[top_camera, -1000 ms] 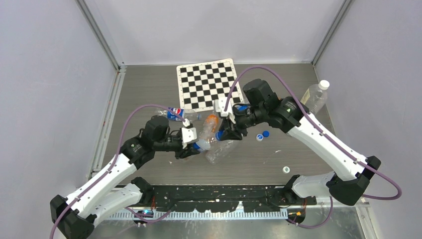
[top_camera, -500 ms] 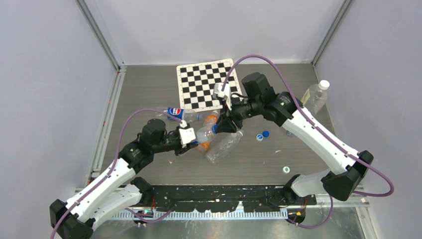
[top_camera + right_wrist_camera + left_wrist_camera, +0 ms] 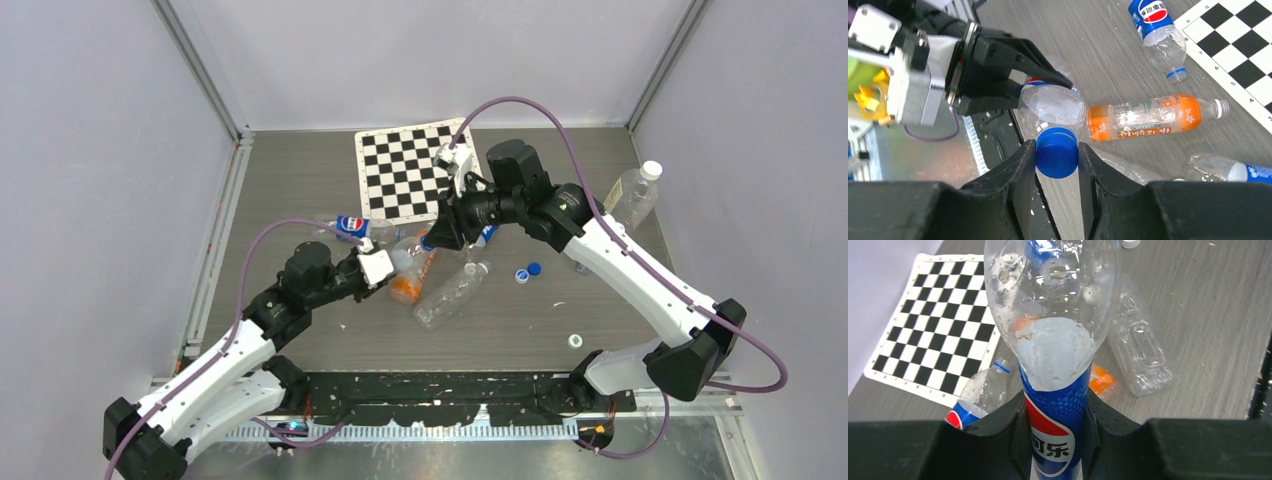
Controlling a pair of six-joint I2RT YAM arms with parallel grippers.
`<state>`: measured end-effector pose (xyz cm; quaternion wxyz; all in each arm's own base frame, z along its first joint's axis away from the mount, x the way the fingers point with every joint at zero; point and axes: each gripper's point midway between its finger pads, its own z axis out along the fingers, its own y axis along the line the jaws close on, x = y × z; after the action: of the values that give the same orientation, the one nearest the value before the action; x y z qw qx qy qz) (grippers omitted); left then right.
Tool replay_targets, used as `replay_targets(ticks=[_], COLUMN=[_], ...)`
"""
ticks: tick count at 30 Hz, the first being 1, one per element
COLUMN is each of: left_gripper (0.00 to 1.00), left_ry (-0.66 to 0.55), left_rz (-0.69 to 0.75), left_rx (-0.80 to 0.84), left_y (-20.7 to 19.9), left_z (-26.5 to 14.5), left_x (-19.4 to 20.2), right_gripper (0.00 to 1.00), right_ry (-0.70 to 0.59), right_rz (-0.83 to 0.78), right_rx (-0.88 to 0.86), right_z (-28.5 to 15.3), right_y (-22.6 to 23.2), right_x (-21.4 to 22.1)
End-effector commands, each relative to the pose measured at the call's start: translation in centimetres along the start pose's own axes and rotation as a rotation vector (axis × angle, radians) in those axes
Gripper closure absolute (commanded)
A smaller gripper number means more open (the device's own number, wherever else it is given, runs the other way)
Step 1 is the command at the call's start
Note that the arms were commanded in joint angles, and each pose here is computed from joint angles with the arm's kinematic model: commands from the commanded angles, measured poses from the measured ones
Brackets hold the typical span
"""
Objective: Screw on the bottle caps
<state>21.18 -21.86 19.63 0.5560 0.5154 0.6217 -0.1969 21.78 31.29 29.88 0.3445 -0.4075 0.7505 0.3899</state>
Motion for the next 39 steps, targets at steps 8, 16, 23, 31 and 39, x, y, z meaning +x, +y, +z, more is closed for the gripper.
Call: replay_targets(ticks=[8,16,23,31,39], left_gripper=[0.68,0.69,0.69,0.69,0.69], left_ry=[-0.396,-0.411,-0.411,-0.377,-0.340], left_rz=[0.219,0.166,0.201,0.238,0.255], left_rx=[-0.194,-0.304,-0.323,-0.348,-0.376], left_y=[4.7,6.8,7.2,7.4,7.5], left_z=[-1.5,-1.6,-1.1,-0.4,-0.3], left_x=[-11.3,-12.0,-12.4,-11.4,-9.9], right_gripper=[1.00,0.99,0.99,0.95,0.89], right_ry=[-0.091,-0.227,-0.276,-0.290,-0.320], right_rz=[0.463,0.672,0.808,0.932,0.966], right_rx=[0.251,0.400,0.443,0.456,0.467], right_z=[2.2,1.4,1.4,1.7,1.5], right_y=[-3.6,-5.9,-6.4,-6.2,-6.3], right_x=[-1.4,-1.4,-1.2,-1.2,-1.7])
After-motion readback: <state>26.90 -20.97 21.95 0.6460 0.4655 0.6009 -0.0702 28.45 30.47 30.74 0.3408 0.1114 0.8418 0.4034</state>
